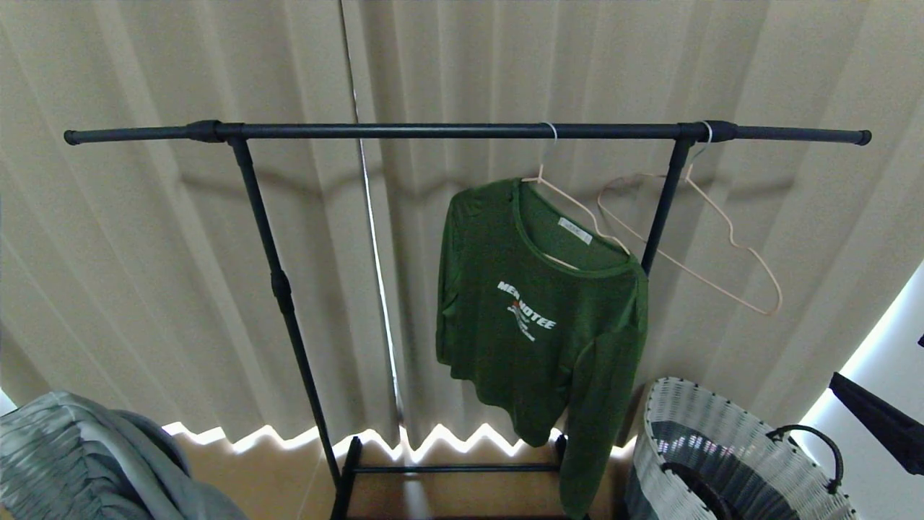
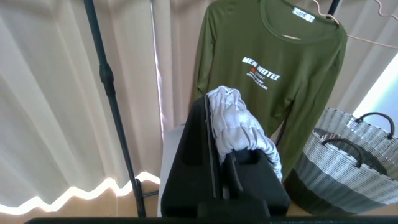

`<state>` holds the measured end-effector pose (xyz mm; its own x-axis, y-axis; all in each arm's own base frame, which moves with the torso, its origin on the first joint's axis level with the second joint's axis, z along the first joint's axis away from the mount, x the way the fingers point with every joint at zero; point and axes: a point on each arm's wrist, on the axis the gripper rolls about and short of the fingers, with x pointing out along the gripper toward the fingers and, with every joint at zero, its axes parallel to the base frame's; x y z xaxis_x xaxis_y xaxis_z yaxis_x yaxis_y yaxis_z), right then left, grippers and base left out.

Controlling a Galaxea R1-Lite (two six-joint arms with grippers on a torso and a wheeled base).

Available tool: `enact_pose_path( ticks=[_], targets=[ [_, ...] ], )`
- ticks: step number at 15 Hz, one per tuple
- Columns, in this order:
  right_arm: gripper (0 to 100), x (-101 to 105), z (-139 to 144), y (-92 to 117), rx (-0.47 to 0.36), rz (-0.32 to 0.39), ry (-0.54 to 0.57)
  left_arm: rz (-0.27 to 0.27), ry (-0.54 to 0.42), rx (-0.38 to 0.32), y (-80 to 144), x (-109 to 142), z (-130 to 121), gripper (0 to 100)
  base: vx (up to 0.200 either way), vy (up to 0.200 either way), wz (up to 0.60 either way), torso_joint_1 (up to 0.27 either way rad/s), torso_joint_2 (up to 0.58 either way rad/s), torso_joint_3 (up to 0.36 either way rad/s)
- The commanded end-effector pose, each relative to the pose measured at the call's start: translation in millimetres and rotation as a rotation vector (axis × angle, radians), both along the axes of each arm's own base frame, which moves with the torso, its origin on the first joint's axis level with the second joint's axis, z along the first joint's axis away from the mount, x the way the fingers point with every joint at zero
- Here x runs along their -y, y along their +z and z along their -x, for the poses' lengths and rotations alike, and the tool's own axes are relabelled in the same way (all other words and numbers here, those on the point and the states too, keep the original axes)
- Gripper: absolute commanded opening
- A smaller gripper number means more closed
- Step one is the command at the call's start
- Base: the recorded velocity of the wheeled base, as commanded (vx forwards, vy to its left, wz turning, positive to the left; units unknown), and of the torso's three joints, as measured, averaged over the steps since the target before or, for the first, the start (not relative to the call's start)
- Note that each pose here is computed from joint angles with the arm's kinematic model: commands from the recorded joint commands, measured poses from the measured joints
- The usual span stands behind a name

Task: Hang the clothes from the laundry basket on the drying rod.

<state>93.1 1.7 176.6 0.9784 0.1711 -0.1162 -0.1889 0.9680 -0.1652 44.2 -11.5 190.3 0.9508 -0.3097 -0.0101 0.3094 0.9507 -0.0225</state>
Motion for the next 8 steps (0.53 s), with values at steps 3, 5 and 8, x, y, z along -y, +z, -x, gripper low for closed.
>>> enact_pose_path(
  ticks=[3, 5, 8],
  targets=[
    [100, 0.1, -0.9, -1.0, -0.007, 0.000, 0.000, -0.002, -0.001, -0.010, -1.6, 0.2, -0.8, 0, 0.000, -0.200, 0.00, 0.002, 0.00, 0.004],
    [100, 0.0, -0.3, -0.7, -0.004, 0.000, 0.000, -0.002, -0.001, -0.013, -2.5, 0.2, -0.9, 0, 0.000, -0.200, 0.00, 0.010, 0.00, 0.002],
    [100, 0.0, -0.3, -0.7, -0.004, 0.000, 0.002, -0.002, -0.001, -0.013, -2.1, 0.3, -1.2, 0, 0.000, -0.200, 0.00, 0.007, 0.00, 0.004]
  ],
)
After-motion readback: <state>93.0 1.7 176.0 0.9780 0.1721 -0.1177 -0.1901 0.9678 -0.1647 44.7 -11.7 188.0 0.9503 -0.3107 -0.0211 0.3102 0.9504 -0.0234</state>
